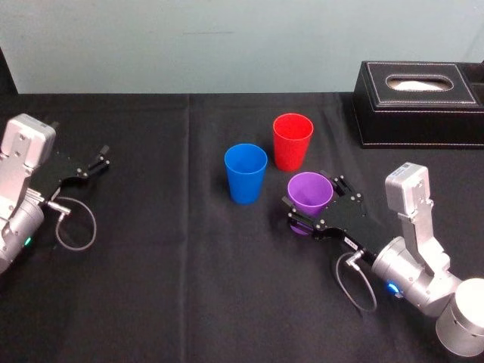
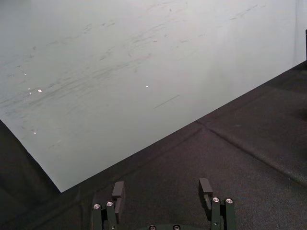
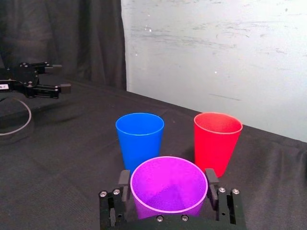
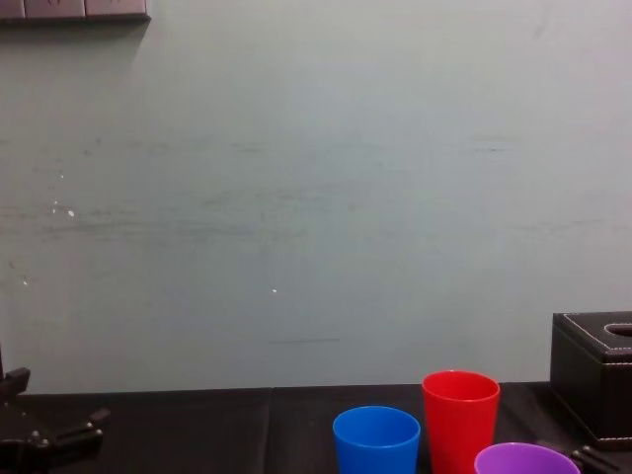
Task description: Stack the three plastic cups sequentially using one hand.
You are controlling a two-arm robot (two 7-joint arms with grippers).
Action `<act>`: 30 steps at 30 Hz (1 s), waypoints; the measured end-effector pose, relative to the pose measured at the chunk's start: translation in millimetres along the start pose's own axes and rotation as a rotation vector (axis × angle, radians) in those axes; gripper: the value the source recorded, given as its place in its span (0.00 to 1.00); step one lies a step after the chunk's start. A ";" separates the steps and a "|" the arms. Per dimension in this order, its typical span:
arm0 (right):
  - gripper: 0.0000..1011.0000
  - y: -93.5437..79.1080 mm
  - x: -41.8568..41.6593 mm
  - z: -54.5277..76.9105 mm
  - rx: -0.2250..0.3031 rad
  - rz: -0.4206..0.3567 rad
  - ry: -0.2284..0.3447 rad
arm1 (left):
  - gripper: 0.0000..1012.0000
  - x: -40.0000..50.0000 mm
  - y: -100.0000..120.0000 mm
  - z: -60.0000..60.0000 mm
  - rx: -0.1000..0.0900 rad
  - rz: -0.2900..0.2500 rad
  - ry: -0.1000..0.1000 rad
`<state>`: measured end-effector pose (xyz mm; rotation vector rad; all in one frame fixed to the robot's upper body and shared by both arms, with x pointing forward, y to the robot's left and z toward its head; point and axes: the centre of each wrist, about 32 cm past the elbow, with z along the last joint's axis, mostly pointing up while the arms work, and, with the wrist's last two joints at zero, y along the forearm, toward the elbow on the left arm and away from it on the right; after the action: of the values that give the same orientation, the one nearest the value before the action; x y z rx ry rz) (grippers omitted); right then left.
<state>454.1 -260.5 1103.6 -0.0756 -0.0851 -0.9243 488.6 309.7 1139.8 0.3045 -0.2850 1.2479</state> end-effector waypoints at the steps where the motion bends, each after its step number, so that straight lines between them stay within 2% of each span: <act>1: 0.94 0.0 0.0 0.0 0.000 0.000 0.000 | 0.99 0.0 0.0 0.0 0.000 0.000 0.000; 6: 0.82 0.0 0.0 0.0 0.000 0.000 0.001 | 0.99 0.0 0.0 0.0 0.000 0.000 0.000; 10: 0.79 -0.1 0.0 0.0 0.000 0.000 0.001 | 0.99 0.0 0.0 0.0 0.000 0.000 0.000; 13: 0.78 2.7 1.3 7.0 0.005 -0.004 -0.005 | 0.99 0.0 0.0 0.0 0.000 0.000 0.000; 24: 0.73 17.4 10.8 43.1 0.009 -0.015 -0.002 | 0.99 0.0 0.0 0.0 0.000 0.000 0.000; 30: 0.72 29.3 19.1 69.3 0.013 -0.020 -0.003 | 0.99 0.0 0.0 0.0 0.000 0.000 0.000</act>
<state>486.2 -251.0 1173.7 -0.0643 -0.0942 -0.9438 488.6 309.7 1139.8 0.3045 -0.2851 1.2479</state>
